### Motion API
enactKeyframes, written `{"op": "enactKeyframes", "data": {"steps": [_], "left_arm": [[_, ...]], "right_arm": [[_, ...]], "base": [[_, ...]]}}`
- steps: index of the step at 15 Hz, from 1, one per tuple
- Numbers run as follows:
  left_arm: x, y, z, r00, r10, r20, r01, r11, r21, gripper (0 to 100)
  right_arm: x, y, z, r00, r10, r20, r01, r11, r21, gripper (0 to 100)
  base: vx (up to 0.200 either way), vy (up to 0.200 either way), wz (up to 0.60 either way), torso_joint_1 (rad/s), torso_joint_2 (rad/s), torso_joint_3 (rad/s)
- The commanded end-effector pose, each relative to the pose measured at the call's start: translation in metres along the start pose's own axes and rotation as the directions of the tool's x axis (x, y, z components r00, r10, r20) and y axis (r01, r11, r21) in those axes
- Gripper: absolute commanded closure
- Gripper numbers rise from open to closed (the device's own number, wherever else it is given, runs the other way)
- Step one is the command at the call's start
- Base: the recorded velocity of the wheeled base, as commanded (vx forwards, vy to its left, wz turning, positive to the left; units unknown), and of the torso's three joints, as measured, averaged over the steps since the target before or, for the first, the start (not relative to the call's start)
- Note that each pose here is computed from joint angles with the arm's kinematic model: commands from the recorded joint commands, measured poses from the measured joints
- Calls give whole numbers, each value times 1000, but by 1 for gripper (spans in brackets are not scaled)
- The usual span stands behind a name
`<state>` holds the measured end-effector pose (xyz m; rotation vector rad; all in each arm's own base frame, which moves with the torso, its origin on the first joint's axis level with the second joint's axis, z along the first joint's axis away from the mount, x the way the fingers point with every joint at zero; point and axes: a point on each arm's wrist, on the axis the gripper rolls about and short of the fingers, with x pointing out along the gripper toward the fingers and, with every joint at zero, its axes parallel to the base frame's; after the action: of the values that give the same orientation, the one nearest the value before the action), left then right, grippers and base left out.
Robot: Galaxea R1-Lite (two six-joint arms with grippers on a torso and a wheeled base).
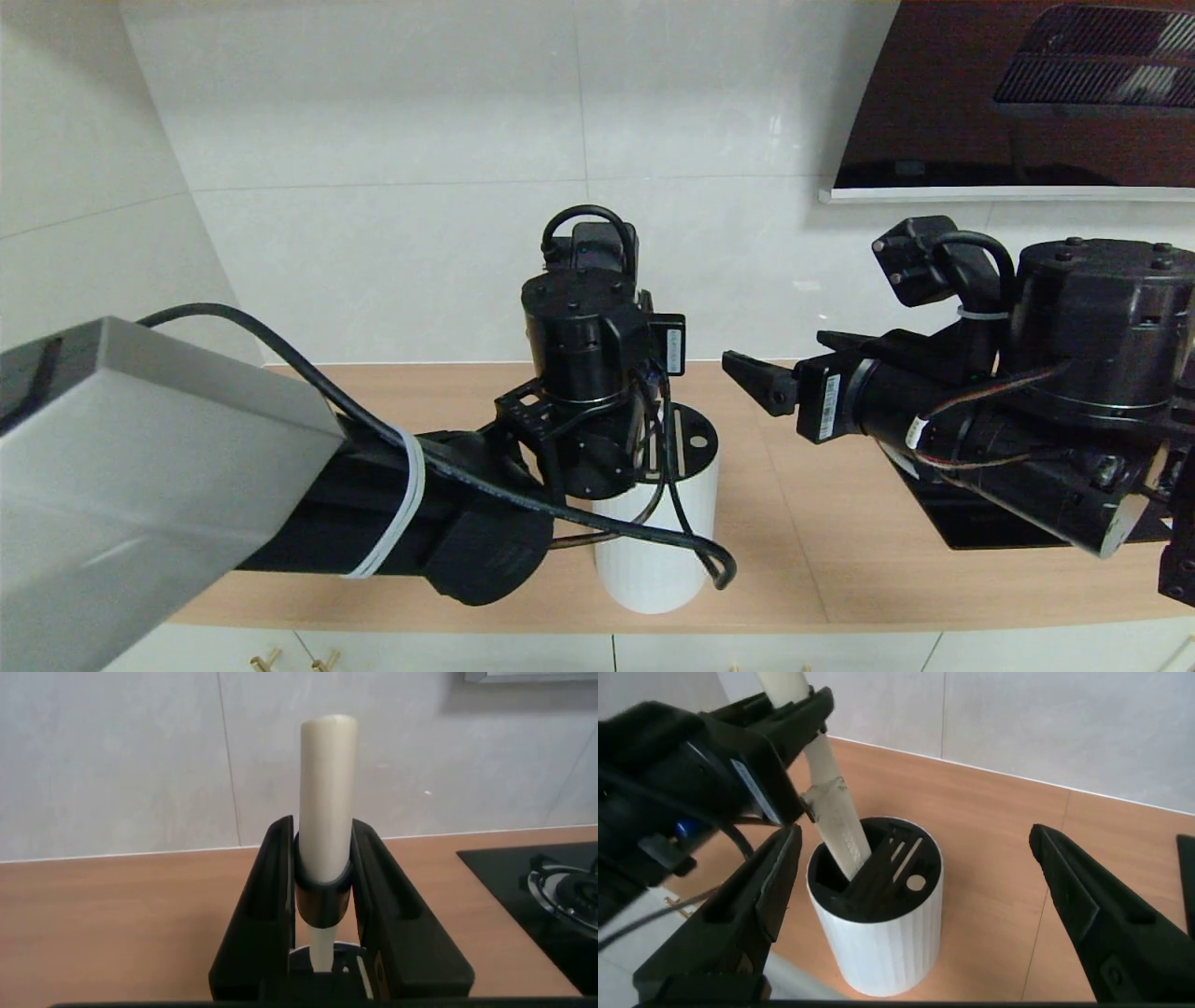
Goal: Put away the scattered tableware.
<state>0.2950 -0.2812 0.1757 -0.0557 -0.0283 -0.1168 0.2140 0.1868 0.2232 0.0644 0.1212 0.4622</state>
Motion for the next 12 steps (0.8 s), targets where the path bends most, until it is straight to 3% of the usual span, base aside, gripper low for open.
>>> {"op": "enactKeyframes", "data": {"steps": [1, 4, 6, 9, 12], "left_arm": [[4, -3, -20, 999, 0, -46, 1, 999, 36, 100], [8, -6, -40, 996, 5, -86, 1, 998, 68, 100], [7, -4, -34, 997, 6, -75, -2, 999, 54, 100], [-8, 5, 10, 1000, 4, -2, -4, 1000, -6, 100], [-19, 10, 28, 1000, -4, 13, 4, 1000, -20, 100]], "right_arm": [[1, 0, -1, 1000, 0, -4, 0, 1000, -1, 0], [2, 0, -3, 1000, -1, -9, 1, 1000, -3, 0], [2, 0, -3, 1000, -1, -9, 1, 1000, -3, 0], [2, 0, -3, 1000, -1, -10, 1, 1000, -3, 0], [2, 0, -3, 1000, -1, -10, 1, 1000, -3, 0]], "base": [[0, 0, 0, 0, 0, 0], [0, 0, 0, 0, 0, 0], [0, 0, 0, 0, 0, 0], [0, 0, 0, 0, 0, 0], [0, 0, 0, 0, 0, 0]]}}
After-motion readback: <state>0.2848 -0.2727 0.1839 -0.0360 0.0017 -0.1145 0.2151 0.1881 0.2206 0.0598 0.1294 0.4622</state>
